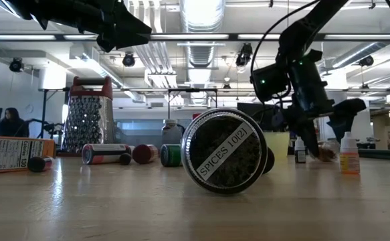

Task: Pick & Place Kitchen Items
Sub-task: Put the brown seasoning bottle into the black bin

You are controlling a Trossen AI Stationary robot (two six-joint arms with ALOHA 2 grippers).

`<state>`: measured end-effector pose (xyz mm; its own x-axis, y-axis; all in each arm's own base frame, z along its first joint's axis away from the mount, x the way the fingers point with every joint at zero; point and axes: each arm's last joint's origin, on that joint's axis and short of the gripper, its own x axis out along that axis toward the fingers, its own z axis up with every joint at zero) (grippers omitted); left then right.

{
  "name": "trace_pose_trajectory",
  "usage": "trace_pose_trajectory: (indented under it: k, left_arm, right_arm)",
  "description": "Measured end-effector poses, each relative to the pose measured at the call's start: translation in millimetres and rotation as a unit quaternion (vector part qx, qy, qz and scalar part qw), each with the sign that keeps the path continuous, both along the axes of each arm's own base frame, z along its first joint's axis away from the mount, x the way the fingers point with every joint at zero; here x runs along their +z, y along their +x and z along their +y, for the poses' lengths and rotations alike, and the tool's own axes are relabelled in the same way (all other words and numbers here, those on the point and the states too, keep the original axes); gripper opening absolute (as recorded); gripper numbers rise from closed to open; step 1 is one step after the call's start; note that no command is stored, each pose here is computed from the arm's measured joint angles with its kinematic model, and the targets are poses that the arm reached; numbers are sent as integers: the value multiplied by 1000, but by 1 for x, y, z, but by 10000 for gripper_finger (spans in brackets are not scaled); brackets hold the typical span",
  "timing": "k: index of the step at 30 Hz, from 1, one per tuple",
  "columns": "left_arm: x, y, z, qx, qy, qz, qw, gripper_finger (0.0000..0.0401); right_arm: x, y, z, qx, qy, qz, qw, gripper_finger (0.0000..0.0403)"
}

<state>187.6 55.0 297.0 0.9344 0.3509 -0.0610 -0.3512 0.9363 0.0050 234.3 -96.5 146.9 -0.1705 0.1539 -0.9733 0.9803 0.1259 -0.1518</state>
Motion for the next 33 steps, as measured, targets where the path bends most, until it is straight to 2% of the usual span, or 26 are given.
trace_pose_trajectory:
  k: [6, 17, 33]
  left_arm:
    - [0, 0, 0, 0, 0, 0, 1000, 264]
    - [0, 0, 0, 0, 0, 0, 1000, 264]
    - [0, 0, 0, 0, 0, 0, 1000, 264]
  right_arm:
    - [-10, -2, 6, 11, -4, -16, 1000, 306]
    - [-16, -5, 10, 35, -6, -18, 999, 260]
    - [3, -9, 12, 54, -34, -62, 996, 197]
